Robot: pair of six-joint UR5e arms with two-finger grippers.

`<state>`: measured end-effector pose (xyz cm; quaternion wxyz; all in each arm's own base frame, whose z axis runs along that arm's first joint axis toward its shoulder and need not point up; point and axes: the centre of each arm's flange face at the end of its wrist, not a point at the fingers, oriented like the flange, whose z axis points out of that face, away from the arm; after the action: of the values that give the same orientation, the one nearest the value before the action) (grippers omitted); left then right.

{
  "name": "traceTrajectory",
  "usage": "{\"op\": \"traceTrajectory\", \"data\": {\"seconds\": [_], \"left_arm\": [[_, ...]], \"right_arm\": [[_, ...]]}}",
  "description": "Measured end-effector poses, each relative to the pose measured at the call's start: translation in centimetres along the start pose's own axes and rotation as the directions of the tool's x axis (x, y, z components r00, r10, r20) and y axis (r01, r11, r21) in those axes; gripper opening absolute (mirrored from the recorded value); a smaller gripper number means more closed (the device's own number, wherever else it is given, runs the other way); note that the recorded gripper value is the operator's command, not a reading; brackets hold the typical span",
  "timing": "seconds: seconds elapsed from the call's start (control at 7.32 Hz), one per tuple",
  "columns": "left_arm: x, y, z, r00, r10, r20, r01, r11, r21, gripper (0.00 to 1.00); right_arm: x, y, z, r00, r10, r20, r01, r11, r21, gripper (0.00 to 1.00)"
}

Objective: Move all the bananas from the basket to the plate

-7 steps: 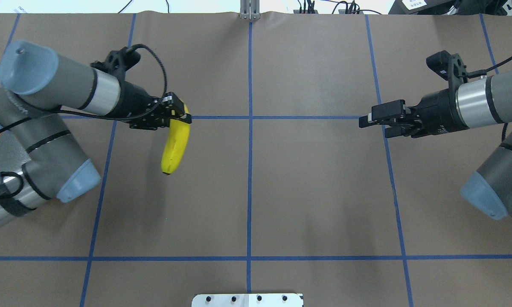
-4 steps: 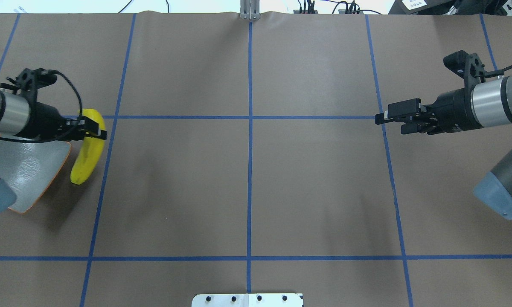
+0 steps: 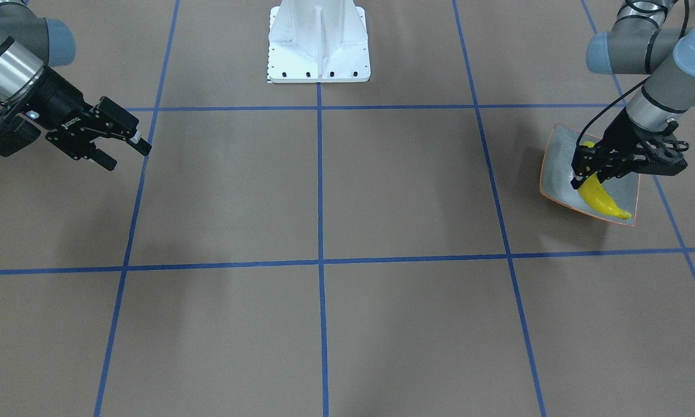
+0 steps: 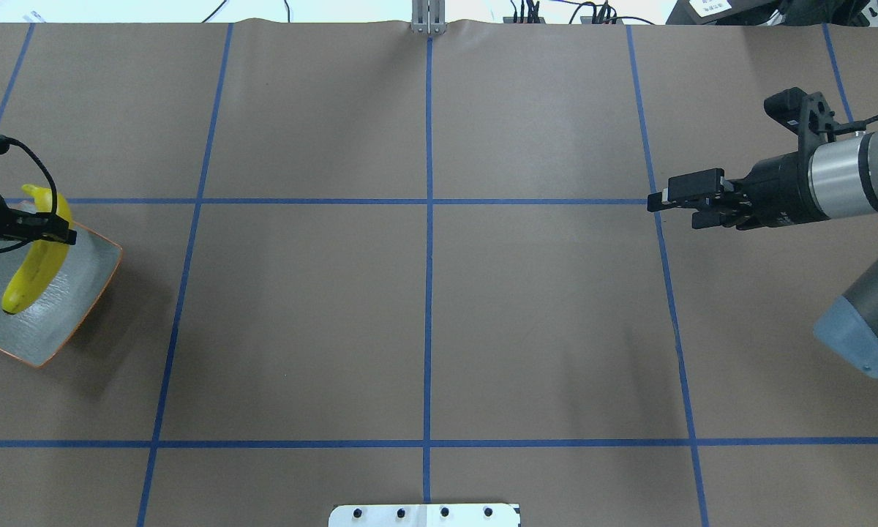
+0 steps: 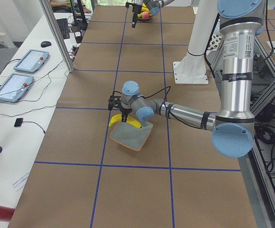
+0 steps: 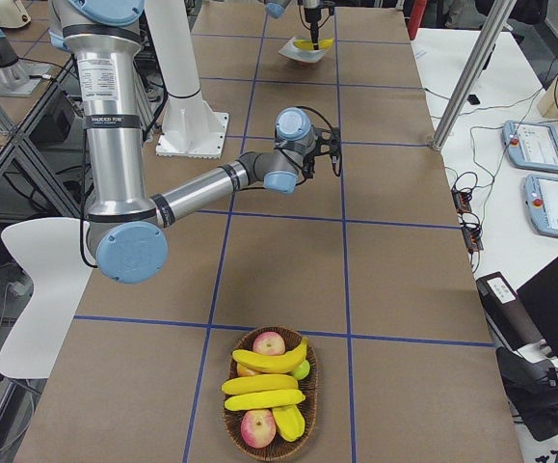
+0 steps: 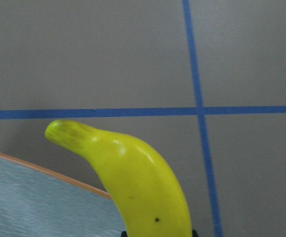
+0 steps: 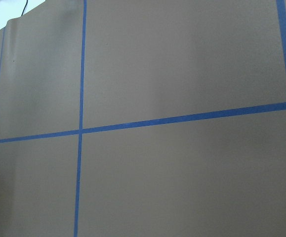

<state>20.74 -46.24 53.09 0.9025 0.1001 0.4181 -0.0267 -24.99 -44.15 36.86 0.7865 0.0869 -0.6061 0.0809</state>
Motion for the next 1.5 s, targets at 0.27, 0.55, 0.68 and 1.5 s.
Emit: {"op": "traceTrajectory", "data": {"seconds": [0.27, 0.55, 0.68, 1.5], "left_arm": [[-2.5, 0.6, 1.8, 0.998, -0.022, 0.053, 0.023, 0.999, -0.026, 0.0], [-3.4, 0.8, 2.6, 0.997, -0.032, 0.07, 0.035, 0.999, -0.039, 0.92], [-3.6, 0.8, 2.7, 0.997, -0.033, 0.072, 0.036, 0.999, -0.041, 1.0], [-2.0, -0.4, -1.6, 0.999, -0.036, -0.019, 0.036, 0.999, -0.018, 1.0]], "right_arm": [[0.7, -0.3, 0.6, 1.0, 0.011, -0.015, -0.011, 1.0, -0.002, 1.0], [1.0, -0.3, 0.8, 1.0, 0.014, -0.019, -0.014, 1.0, -0.003, 1.0], [1.1, -0.3, 0.8, 1.0, 0.015, -0.02, -0.015, 1.0, -0.003, 1.0], [4.3, -0.5, -1.2, 0.997, 0.052, -0.059, -0.051, 0.998, 0.024, 1.0]]}}
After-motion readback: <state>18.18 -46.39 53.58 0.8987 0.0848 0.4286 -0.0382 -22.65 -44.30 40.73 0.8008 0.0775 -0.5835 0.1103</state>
